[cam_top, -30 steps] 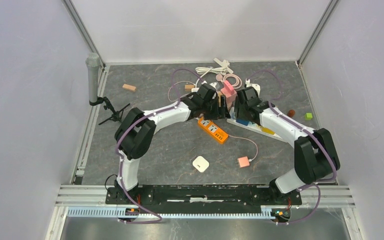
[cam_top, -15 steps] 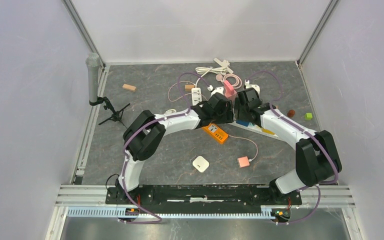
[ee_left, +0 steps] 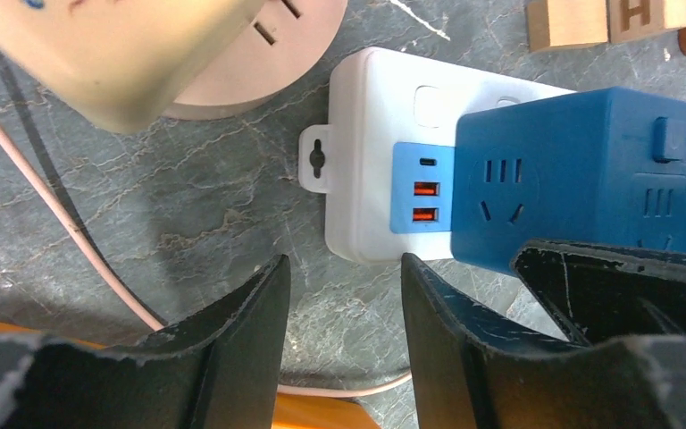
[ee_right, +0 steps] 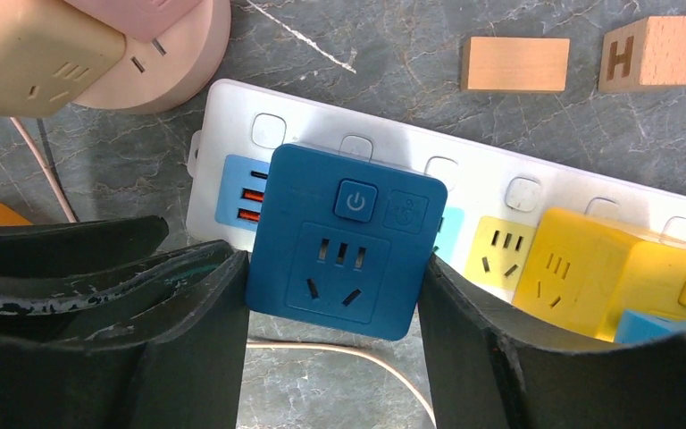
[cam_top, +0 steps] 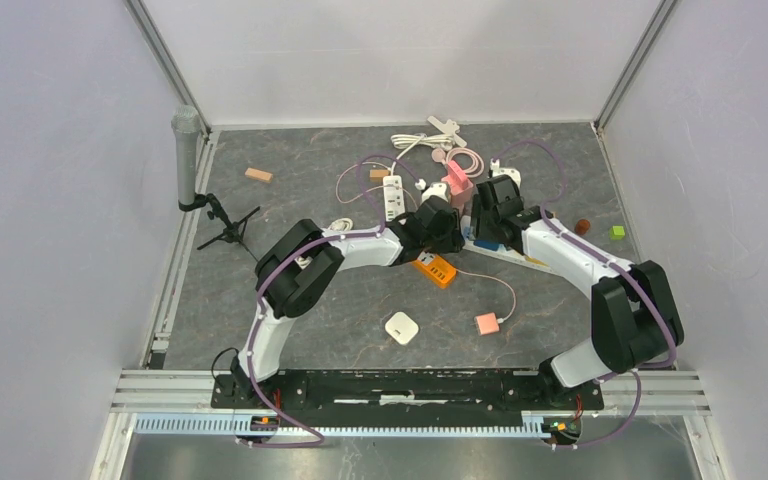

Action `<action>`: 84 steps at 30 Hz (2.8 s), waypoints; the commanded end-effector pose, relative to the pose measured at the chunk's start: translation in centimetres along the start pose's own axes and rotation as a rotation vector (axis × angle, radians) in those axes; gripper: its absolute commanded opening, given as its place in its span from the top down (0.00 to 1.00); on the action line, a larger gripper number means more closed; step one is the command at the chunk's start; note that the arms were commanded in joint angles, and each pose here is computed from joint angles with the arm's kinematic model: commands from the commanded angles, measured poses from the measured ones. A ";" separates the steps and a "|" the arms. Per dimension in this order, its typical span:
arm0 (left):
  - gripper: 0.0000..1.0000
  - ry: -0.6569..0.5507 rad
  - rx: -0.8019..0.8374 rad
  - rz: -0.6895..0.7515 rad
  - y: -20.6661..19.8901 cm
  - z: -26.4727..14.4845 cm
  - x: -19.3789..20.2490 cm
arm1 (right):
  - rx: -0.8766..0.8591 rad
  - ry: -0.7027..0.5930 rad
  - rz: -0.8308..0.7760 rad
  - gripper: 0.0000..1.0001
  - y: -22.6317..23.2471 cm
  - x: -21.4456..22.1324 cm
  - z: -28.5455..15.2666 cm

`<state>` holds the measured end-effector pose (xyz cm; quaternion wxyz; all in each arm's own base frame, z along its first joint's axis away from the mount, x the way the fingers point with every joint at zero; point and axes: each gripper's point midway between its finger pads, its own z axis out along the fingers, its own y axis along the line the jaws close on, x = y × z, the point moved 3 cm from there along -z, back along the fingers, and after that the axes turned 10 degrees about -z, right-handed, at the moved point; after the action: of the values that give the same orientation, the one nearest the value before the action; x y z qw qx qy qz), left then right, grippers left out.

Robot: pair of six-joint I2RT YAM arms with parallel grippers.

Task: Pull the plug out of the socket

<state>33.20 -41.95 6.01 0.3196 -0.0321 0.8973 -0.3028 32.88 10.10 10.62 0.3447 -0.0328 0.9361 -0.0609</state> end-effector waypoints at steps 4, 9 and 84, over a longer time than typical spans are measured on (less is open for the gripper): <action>0.45 -0.026 0.014 0.038 0.1 0.5 0.1 | -0.098 -0.082 -0.033 0.85 0.4 -0.8 -1.6; 0.43 -0.026 0.020 0.009 -0.2 -0.2 0.1 | -0.147 -0.061 -0.030 1.00 1.0 0.0 -1.7; 0.46 0.082 -0.029 0.090 -1.5 -2.5 1.1 | -0.078 -0.356 -0.011 1.00 -5.8 -10.8 -8.8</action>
<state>31.38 -42.72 6.04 0.3089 -0.0274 0.9047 -0.2921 33.99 7.76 20.29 0.4411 -0.0890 0.8930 0.0024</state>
